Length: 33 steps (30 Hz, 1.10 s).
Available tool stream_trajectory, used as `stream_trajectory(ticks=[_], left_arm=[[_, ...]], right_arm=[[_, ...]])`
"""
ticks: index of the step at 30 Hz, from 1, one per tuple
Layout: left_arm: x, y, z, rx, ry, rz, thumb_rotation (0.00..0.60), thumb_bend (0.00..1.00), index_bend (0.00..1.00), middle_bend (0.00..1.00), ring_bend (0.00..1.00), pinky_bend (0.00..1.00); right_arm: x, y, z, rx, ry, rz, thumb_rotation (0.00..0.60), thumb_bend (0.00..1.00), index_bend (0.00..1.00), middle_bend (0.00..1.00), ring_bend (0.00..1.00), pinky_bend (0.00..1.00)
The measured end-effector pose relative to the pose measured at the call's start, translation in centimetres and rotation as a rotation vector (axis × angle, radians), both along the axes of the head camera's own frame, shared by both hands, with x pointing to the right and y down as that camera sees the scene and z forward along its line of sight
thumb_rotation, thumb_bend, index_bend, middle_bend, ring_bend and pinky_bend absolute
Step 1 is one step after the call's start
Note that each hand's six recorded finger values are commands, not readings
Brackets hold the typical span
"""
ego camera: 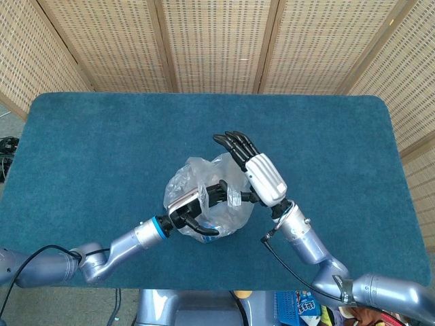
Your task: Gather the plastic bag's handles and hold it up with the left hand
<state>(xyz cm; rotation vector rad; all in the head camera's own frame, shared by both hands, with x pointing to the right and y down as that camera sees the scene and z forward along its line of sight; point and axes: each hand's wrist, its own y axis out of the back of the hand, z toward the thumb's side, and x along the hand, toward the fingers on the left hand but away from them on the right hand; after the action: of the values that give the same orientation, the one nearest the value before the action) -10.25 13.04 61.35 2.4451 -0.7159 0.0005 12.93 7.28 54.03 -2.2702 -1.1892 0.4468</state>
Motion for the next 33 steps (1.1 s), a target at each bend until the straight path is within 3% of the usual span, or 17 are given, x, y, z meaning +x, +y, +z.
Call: stream_trajectory(ticks=[6,16,23,33], left_arm=[[-0.2,-0.3,-0.3,0.025,-0.001,-0.043,0.6,0.05,0.22,0.21,0.17,0.08],[0.5,0.0,-0.7,0.068,-0.023,-0.013,0.6,0.02,0.21,0.2,0.17,0.08],[1.8,0.2,-0.6,0.048,-0.023,-0.011,0.6,0.0,0.12,0.2,0.17,0.08],[3.6,0.2,0.3,-0.009,-0.026,-0.034,0.6,0.0,0.11,0.2,0.17,0.07]], right_arm=[[0.1,0.0,-0.1,0.014,0.01,0.004,0.6,0.51,0.01,0.13,0.0,0.0],[-0.1,0.2,-0.4,0.018,0.01,-0.006,0.6,0.51,0.01,0.12,0.0,0.0],[-0.7,0.3,-0.3,0.018,0.013,-0.017,0.6,0.51,0.01,0.13,0.0,0.0],[-1.3,0.4,0.1,0.016,0.009,-0.026,0.6,0.51,0.01,0.13,0.0,0.0]])
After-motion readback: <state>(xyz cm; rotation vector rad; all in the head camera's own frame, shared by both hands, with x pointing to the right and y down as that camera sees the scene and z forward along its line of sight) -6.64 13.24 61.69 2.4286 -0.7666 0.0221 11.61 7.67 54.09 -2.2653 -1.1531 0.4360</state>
